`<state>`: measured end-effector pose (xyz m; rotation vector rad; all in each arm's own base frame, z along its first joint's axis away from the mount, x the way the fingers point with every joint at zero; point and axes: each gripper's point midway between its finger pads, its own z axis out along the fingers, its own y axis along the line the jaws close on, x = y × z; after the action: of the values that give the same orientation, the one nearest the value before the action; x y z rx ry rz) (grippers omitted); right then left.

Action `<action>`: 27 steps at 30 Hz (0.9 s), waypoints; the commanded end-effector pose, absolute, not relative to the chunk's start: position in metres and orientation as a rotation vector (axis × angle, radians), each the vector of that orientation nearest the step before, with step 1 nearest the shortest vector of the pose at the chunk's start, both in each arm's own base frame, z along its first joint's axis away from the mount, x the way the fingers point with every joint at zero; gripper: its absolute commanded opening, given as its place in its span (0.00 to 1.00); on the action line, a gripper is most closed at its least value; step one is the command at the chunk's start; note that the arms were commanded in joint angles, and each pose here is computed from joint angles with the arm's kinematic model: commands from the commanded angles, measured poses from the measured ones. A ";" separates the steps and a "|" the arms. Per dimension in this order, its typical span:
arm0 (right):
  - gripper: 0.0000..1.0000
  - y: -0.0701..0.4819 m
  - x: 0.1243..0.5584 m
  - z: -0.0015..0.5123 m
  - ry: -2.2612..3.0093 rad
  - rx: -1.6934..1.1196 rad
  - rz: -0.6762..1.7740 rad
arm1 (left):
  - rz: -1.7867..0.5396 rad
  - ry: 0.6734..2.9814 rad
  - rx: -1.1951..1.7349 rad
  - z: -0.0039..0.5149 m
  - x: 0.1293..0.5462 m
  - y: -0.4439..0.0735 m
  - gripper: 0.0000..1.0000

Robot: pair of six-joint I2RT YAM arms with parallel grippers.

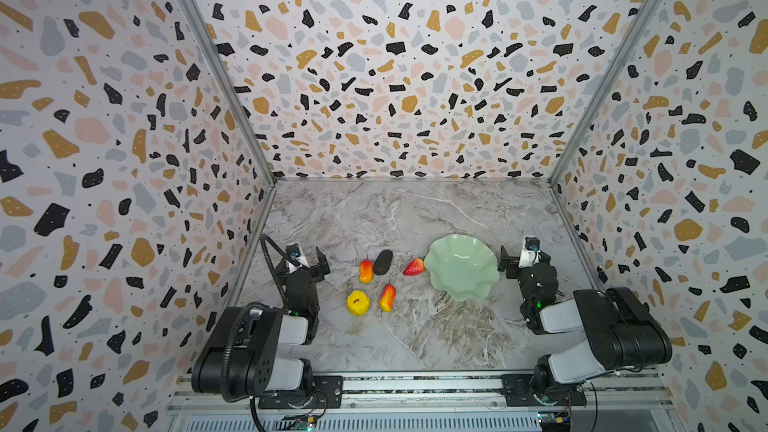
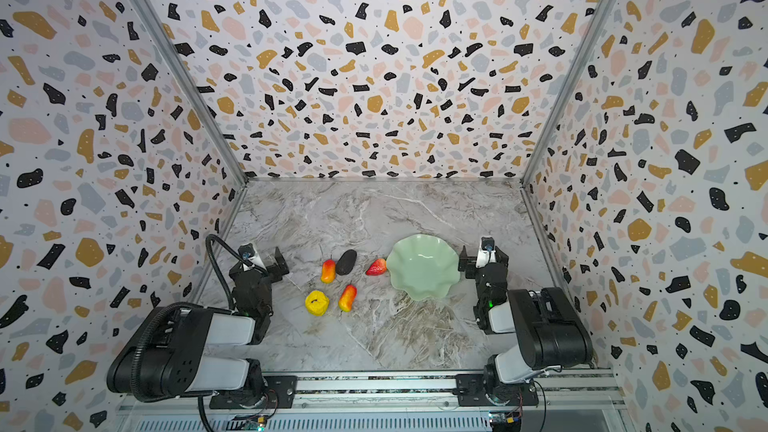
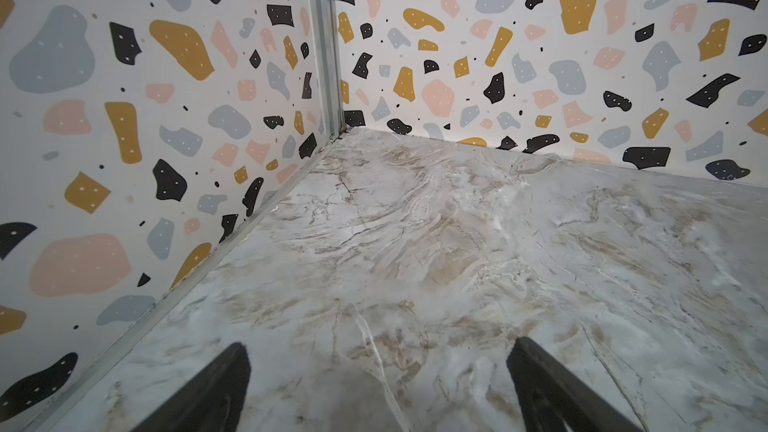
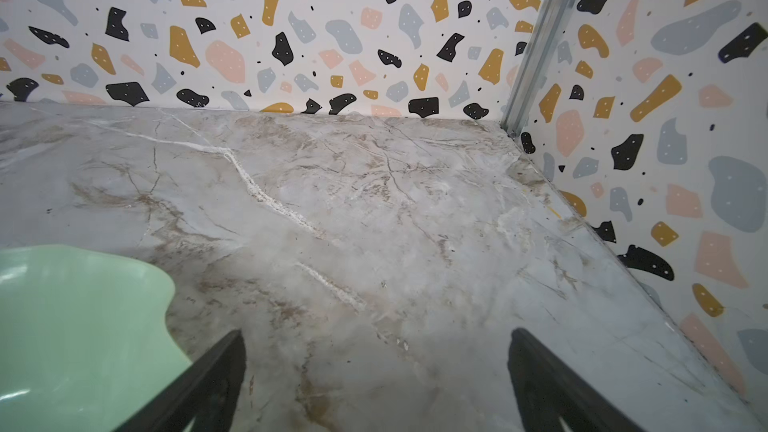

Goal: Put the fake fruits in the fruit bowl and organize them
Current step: 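Move the right gripper from rest toward the dark avocado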

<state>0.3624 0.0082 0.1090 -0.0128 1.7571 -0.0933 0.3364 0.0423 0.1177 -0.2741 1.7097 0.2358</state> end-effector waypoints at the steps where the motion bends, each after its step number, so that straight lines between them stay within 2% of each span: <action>1: 0.99 0.008 0.367 0.124 1.712 -0.016 -0.093 | 0.236 1.649 -0.274 0.135 0.342 0.042 1.00; 27: 0.99 0.009 0.368 0.123 1.716 -0.017 -0.097 | 0.267 1.663 -0.257 0.135 0.344 0.037 1.00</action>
<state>0.3624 0.0082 0.1090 -0.0135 1.7571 -0.0939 0.3384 0.0361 0.1178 -0.2476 1.7203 0.2572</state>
